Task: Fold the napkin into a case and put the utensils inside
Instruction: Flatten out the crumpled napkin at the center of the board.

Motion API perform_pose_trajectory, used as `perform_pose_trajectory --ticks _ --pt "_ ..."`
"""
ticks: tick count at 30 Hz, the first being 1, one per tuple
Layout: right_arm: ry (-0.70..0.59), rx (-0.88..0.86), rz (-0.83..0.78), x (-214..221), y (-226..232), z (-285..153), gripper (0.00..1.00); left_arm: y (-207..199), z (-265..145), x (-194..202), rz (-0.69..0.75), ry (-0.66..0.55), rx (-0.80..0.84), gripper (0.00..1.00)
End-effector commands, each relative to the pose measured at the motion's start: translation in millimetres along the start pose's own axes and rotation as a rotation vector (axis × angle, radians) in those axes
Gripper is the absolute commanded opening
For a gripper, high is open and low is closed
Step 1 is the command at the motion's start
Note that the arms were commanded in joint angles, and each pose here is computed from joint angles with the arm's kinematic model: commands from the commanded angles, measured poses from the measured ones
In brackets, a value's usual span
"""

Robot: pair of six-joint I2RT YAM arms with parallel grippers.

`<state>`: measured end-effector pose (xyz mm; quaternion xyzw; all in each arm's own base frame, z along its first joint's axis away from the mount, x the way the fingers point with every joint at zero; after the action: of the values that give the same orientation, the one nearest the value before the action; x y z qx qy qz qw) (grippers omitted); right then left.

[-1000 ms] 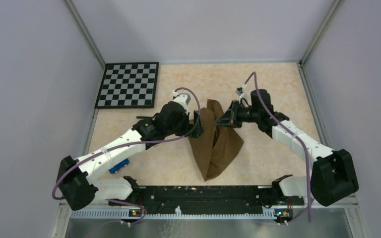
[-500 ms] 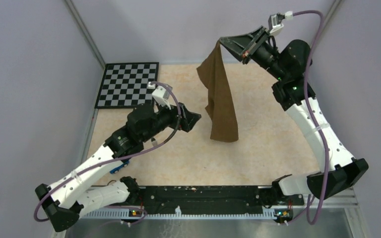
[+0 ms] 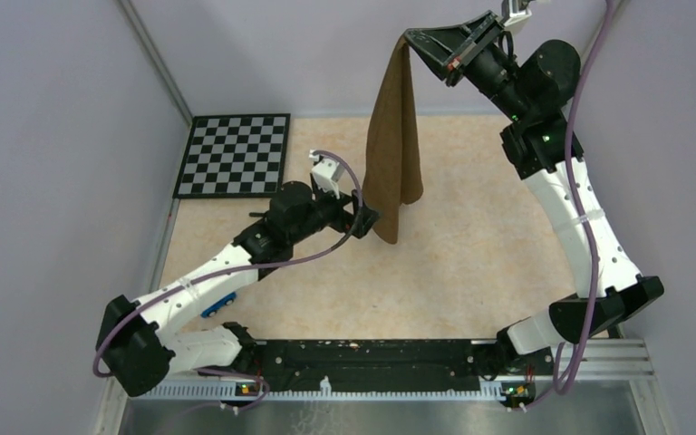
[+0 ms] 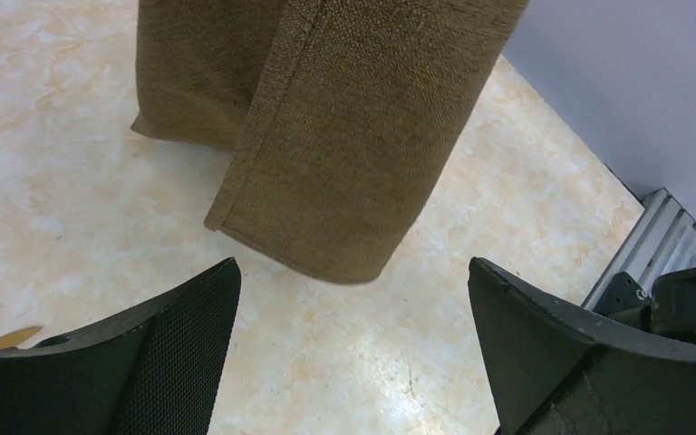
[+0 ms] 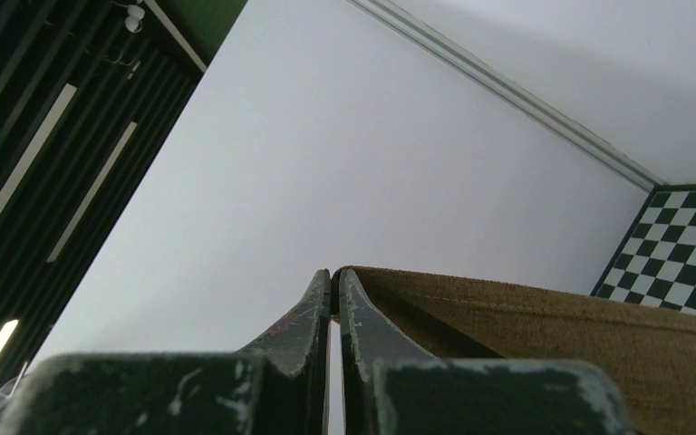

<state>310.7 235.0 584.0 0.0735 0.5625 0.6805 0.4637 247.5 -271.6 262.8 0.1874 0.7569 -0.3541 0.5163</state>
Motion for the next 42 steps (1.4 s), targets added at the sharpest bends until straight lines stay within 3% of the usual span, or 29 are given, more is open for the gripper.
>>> perform_pose_trajectory --ticks 1,7,12,19,26,33,39,41,42 --pt "-0.031 -0.074 -0.023 -10 37 -7 0.00 8 8 -20 0.041 -0.111 0.137 0.99" --pt "-0.024 -0.071 -0.027 -9 38 -8 0.00 14 5 -21 0.037 -0.122 0.331 0.99" --pt "-0.012 -0.068 -0.033 -8 37 -7 0.00 30 0 -15 0.046 -0.143 0.333 0.99" --pt "-0.004 -0.066 -0.034 -8 34 -4 0.00 22 11 5 0.041 -0.001 0.552 0.96" --pt "0.001 -0.064 -0.037 -7 33 -3 0.00 27 25 30 0.002 0.035 0.592 0.93" --pt "-0.010 -0.061 -0.040 -10 32 -4 0.00 15 36 51 -0.011 0.078 0.556 0.67" --pt "-0.058 -0.026 -0.088 -18 34 -16 0.00 22 40 39 -0.037 0.081 0.377 0.15" --pt "-0.112 0.010 -0.149 -26 39 -30 0.00 18 28 23 -0.027 0.070 0.317 0.01" --pt "-0.147 0.028 -0.189 -31 44 -38 0.00 14 20 15 -0.022 0.067 0.279 0.00"
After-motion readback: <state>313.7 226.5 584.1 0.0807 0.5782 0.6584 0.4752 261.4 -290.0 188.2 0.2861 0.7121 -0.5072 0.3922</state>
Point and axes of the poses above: each gripper's point midway between its finger pads, its own z axis out along the fingers, its own y axis along the line the jaws close on, x = y × z, the point moved 3 cm from there along -z, back along the fingers
